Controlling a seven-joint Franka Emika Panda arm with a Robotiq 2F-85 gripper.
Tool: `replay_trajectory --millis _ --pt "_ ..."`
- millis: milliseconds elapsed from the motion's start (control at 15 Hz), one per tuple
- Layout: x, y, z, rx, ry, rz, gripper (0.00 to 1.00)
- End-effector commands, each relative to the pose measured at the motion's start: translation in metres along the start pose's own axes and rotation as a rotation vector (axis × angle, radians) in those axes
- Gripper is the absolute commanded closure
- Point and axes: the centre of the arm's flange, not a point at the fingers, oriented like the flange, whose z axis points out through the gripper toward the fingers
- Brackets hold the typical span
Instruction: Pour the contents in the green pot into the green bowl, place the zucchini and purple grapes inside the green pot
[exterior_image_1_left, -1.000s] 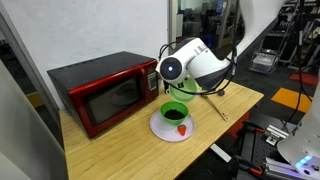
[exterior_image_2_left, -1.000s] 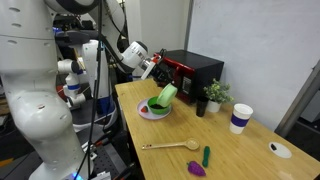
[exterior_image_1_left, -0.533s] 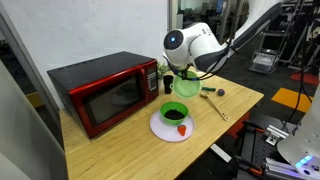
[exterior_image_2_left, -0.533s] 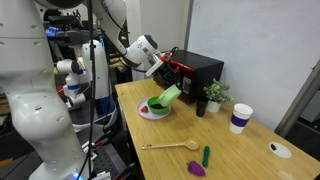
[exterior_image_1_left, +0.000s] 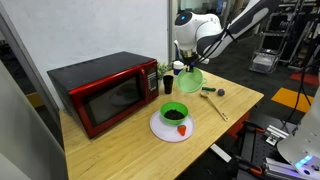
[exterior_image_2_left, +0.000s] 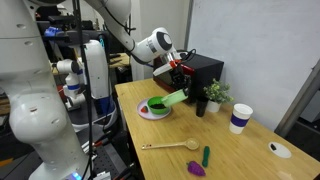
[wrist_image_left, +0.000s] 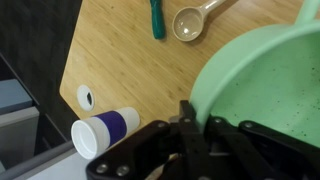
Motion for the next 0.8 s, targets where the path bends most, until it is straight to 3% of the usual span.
replay_trajectory --millis 0,333,733 --pt "-0.017 0.025 0.025 0.102 -0.002 0.088 0.98" --pt "-0.034 0.040 0.055 0.269 -0.001 0.245 0.98" --pt "-0.053 0.053 0.090 0.352 -0.007 0.362 0.98"
